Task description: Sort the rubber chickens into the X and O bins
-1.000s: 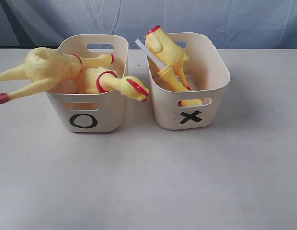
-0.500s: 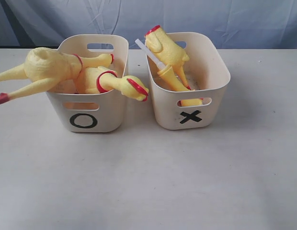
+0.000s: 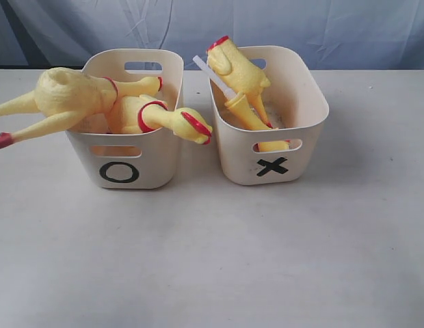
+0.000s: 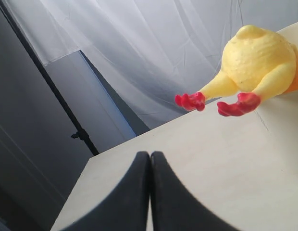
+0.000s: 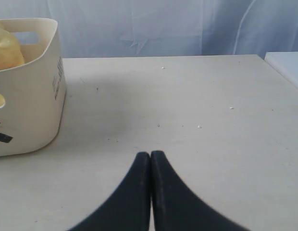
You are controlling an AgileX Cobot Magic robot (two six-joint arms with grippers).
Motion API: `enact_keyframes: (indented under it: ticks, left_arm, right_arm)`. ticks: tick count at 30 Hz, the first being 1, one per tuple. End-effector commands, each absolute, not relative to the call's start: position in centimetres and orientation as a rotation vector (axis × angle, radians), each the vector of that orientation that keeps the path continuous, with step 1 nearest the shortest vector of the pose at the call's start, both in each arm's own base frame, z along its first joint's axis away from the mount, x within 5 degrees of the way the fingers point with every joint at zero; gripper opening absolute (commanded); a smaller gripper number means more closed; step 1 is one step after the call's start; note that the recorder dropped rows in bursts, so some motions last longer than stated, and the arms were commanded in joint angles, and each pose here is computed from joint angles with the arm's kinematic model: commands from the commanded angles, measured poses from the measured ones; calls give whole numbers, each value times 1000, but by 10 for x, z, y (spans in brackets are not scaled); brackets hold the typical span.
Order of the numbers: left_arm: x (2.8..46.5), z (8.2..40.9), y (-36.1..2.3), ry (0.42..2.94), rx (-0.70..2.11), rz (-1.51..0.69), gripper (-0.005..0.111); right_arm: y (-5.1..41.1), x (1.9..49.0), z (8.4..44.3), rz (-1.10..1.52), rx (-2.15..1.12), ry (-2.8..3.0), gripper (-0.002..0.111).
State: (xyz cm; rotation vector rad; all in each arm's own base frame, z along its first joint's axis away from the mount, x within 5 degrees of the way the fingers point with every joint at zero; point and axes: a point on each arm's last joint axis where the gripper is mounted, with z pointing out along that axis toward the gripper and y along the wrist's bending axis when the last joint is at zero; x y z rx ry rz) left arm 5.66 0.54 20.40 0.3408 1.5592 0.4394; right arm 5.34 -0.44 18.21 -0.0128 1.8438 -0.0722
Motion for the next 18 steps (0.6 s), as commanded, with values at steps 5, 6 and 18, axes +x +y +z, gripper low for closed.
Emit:
enact_keyframes:
  ticks: [5, 6, 18]
  left_arm:
    - [56, 205, 5, 1551, 331, 430, 0]
    - [56, 205, 5, 1551, 331, 430, 0]
    - [56, 205, 5, 1551, 331, 430, 0]
  right_arm:
    - [-2, 53, 181, -73, -53, 1846, -1]
    - [-2, 53, 181, -63, -46, 1846, -1]
    - [-1, 53, 181, -41, -39, 1843, -1]
